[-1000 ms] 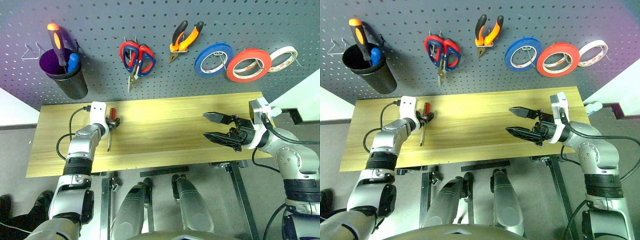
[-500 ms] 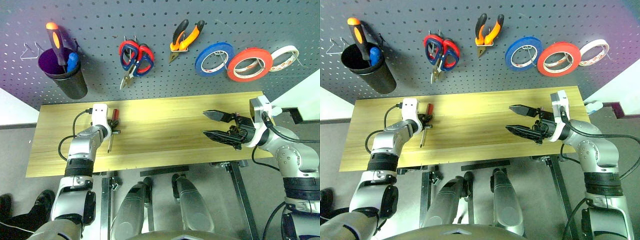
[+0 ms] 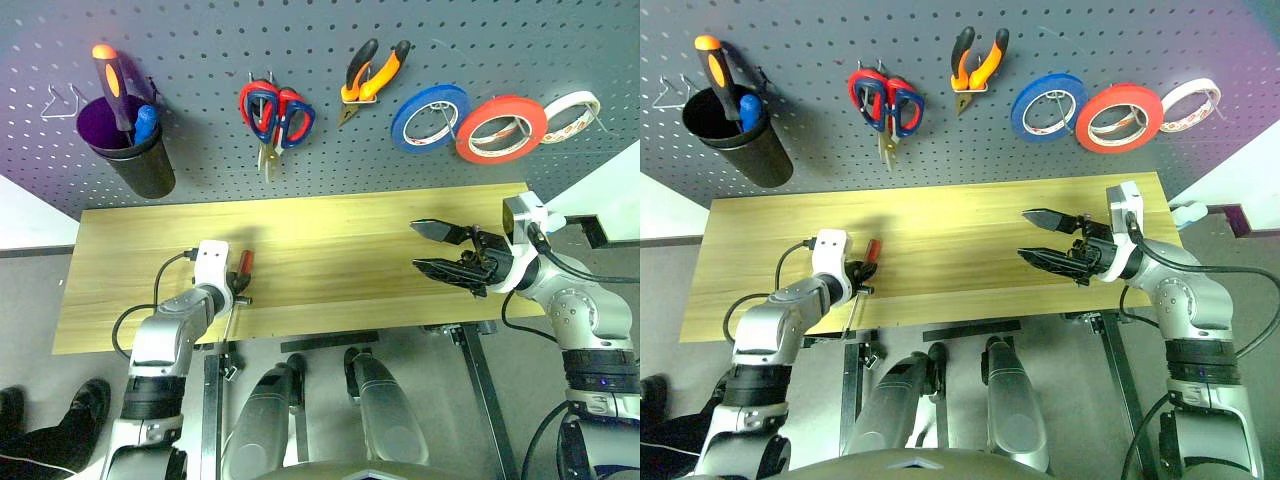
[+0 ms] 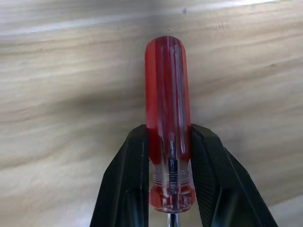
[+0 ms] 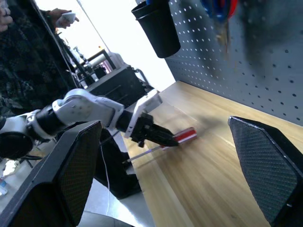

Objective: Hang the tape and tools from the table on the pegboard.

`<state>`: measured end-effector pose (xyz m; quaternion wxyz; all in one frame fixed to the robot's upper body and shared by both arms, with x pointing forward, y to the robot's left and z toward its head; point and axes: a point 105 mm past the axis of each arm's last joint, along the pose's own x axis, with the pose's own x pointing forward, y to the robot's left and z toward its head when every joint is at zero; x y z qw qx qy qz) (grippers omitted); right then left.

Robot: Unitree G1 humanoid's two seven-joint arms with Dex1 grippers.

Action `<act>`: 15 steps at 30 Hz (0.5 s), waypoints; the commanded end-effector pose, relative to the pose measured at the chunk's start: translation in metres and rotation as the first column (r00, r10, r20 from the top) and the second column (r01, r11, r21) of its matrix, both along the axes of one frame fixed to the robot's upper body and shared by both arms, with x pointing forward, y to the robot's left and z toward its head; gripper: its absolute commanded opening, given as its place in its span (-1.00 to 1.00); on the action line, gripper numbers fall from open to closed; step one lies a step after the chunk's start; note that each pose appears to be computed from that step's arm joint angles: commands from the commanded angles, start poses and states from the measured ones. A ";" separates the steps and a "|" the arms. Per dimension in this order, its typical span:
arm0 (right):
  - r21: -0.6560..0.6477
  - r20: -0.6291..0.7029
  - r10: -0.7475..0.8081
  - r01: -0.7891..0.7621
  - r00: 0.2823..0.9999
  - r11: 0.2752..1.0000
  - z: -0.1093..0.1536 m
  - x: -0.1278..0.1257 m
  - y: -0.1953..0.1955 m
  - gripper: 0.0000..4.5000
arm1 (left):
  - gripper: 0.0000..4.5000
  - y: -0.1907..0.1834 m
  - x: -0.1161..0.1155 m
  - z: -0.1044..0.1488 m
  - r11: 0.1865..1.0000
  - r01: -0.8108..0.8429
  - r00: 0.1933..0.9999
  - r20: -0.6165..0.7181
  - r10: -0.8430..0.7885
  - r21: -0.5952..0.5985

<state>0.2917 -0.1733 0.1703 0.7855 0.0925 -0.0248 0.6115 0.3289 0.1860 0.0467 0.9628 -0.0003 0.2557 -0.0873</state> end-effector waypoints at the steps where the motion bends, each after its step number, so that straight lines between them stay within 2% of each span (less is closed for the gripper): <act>1: 0.035 0.055 0.007 -0.009 0.998 0.999 0.008 -0.001 -0.006 1.00 | -0.62 0.001 -0.002 0.023 0.999 -0.006 0.995 0.098 0.002 0.043; 7: -0.044 0.069 0.032 -0.029 0.997 0.999 -0.006 -0.001 -0.003 1.00 | -0.62 -0.008 -0.006 0.039 0.995 0.034 0.984 0.171 -0.051 0.098; 15: 0.071 0.096 0.032 -0.039 0.995 0.997 0.014 0.009 -0.009 1.00 | -0.62 -0.029 -0.010 0.072 0.970 0.132 0.918 0.343 -0.198 0.205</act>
